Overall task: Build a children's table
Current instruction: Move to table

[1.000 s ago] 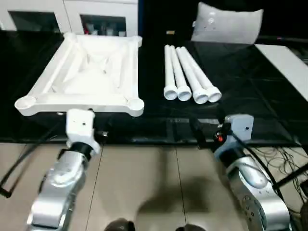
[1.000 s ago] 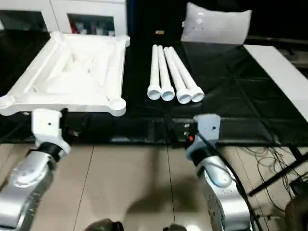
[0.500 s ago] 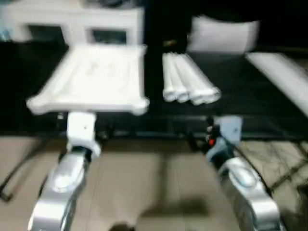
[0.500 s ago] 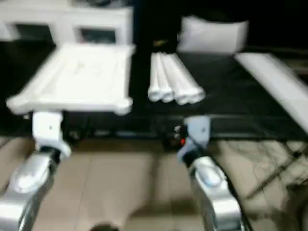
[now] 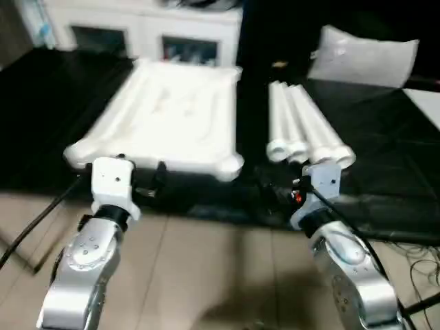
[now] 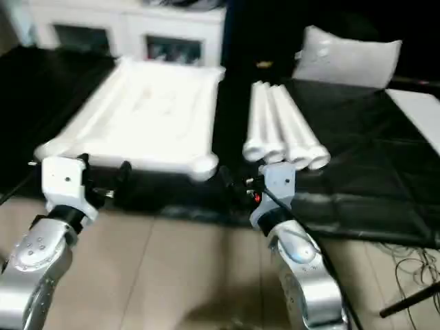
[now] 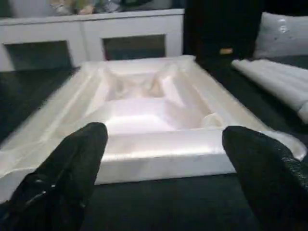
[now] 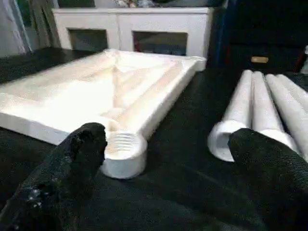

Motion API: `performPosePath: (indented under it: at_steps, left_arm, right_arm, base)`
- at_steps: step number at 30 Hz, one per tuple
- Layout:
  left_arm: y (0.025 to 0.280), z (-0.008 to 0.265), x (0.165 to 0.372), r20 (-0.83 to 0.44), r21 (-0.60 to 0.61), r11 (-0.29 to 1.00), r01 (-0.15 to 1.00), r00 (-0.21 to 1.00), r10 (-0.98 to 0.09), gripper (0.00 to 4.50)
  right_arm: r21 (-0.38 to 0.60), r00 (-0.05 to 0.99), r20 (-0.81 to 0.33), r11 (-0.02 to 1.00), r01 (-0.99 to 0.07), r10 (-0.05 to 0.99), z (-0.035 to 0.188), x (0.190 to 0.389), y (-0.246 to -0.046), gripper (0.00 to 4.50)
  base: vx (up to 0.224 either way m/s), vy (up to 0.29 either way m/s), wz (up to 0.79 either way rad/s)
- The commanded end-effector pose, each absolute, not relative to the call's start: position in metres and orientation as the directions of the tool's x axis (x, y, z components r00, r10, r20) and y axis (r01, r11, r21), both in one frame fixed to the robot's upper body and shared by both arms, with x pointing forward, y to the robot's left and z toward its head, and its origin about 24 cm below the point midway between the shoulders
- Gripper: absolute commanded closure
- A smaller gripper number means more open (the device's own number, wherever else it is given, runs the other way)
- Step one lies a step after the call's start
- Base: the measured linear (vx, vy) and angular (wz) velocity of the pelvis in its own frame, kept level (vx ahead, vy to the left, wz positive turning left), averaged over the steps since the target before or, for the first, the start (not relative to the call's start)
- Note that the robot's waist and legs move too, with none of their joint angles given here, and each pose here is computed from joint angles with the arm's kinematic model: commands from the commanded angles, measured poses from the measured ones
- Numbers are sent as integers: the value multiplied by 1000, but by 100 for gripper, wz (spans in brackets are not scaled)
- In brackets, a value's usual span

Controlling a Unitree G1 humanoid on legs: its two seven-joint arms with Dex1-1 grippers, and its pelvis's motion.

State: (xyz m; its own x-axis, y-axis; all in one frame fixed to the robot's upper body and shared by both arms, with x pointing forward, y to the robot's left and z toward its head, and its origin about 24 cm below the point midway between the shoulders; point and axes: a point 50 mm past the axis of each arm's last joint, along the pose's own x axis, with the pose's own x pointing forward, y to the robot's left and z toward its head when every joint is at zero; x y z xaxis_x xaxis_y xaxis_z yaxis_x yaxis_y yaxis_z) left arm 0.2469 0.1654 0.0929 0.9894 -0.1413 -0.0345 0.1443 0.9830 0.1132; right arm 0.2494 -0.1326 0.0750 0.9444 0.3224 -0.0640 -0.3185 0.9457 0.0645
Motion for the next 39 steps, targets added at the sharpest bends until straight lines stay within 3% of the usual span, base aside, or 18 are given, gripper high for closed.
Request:
performPosePath:
  at_steps: [1, 11, 22, 29, 31, 34, 36, 39]
  left_arm:
    - [168, 93, 247, -42, 122, 981, 152, 988, -148, 10]
    - [148, 87, 251, -73, 152, 942, 299, 954, -291, 10]
    - [142, 84, 249, -81, 156, 925, 345, 938, -336, 10]
    - [155, 89, 259, -134, 213, 846, 489, 872, -470, 10]
    - [160, 92, 261, -147, 208, 821, 531, 847, -511, 36]
    - [163, 93, 260, -194, 220, 724, 653, 757, -624, 48]
    - [165, 92, 253, -267, 209, 590, 780, 626, -733, 68]
    - [167, 92, 250, -318, 199, 514, 834, 551, -771, 83]
  right_arm:
    - [57, 945, -45, 945, -323, 325, 79, 251, -132, 0]
    - [44, 944, -72, 947, -318, 321, 81, 254, -138, 0]
    - [1, 942, -86, 946, -325, 324, 82, 252, -146, 0]
    - [-91, 845, -124, 842, -531, 520, 90, 254, -151, 0]
    - [-94, 822, -134, 819, -567, 554, 92, 255, -152, 0]
    - [-110, 781, -160, 775, -622, 604, 91, 260, -151, 0]
    - [-119, 725, -190, 717, -686, 662, 91, 262, -147, 0]
    - [-120, 682, -209, 674, -729, 700, 92, 261, -144, 0]
  base:
    - [214, -61, 12]
    - [174, 47, 4]
    - [178, -40, -28]
    - [119, 42, -1]
    - [12, -30, -1]
    - [-17, -8, -1]
    - [-68, -4, -4]
    - [-67, 13, 2]
